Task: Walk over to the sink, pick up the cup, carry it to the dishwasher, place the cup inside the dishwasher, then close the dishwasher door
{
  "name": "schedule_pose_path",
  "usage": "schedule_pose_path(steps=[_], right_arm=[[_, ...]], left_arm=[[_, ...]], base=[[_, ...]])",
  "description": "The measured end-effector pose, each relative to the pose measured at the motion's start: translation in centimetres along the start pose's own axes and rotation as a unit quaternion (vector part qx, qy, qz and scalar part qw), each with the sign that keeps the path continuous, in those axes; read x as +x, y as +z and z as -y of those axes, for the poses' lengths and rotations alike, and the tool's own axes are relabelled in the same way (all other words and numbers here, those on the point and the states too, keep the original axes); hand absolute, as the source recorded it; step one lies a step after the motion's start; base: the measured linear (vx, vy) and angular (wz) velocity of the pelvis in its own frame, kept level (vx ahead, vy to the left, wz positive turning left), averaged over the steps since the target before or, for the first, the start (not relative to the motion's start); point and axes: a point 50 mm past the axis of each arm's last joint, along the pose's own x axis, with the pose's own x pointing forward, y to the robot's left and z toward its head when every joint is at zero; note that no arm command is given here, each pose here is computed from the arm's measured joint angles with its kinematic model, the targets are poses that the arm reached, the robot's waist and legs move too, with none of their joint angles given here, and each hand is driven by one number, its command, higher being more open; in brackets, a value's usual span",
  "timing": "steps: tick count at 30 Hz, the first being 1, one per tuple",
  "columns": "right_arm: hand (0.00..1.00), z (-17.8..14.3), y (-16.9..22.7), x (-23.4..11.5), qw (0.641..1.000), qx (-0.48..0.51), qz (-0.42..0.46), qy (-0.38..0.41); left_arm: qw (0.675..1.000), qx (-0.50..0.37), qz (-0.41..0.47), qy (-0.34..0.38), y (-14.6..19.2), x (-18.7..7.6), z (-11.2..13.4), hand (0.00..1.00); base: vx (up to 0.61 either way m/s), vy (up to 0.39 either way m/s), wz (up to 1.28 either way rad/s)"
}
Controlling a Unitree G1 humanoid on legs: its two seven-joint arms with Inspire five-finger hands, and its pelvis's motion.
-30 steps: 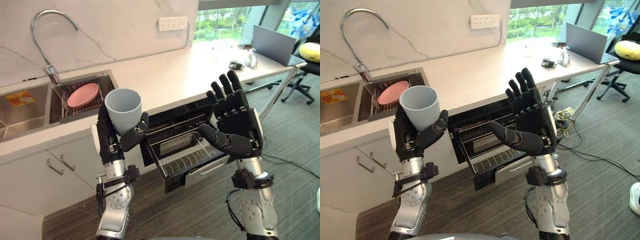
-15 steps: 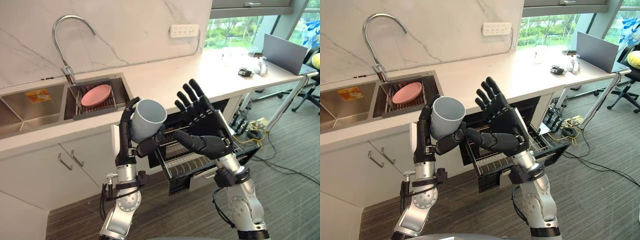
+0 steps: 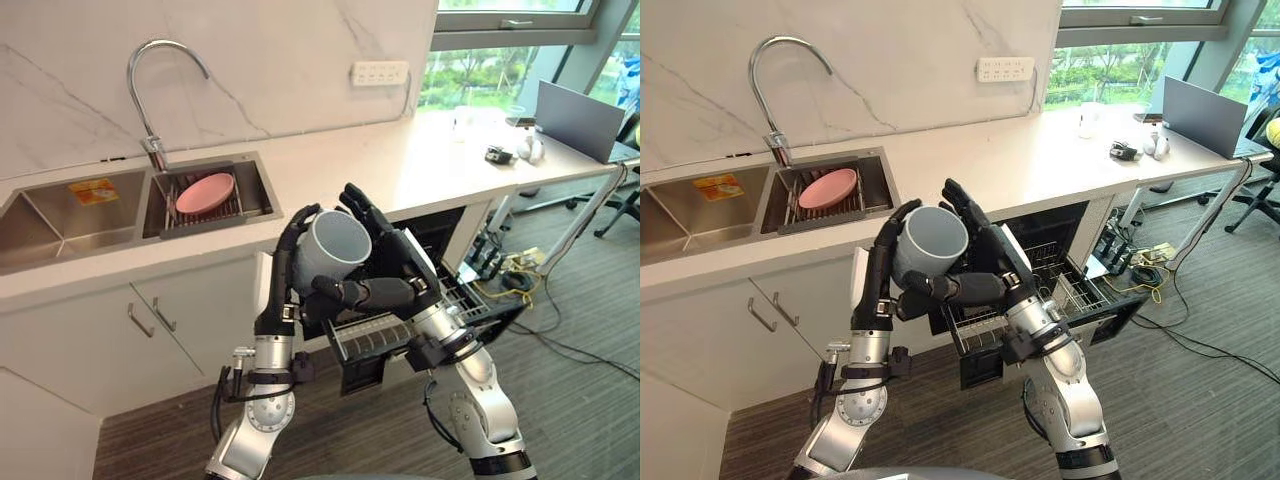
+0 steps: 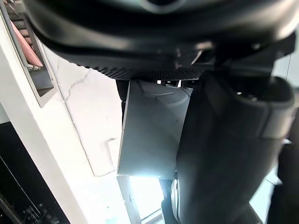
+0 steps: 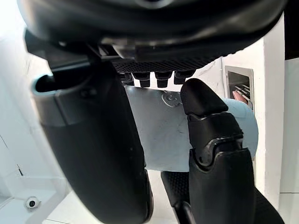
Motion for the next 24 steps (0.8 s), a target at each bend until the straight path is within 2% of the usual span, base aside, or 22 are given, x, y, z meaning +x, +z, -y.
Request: schedule_pose_path(steps=[4,5,23,24], right_arm=[[1.0,0.0,-0.05,0.28,1.0,-0.008,-0.008,-0.001],[0.0,0.05,-0.06,0.38,1.0,-0.008,-0.009,-0.003],[0.0,0.44,-0.37,0.71,0.999,-0.006,-0.02,-0.047],[0.0,0.42,-0.39,0.72,0.999,-0.005,-0.02,-0.048]], left_arm=[[1.0,0.003,0.001,-0.013,-0.03,-0.12,0.05,0.0],[1.0,0.003,0.001,-0.016,-0.03,-0.13,0.09,0.0],[1.0,-0.001,-0.001,-0.013,0.06,-0.34,0.38,0.0],[1.0,-0.001,-0.002,-0.013,0.05,-0.34,0.39,1.0]], base=[[0.0,0.0,0.0],[0.0,0.0,0.0],[0.0,0.0,0.0],[0.0,0.0,0.0]])
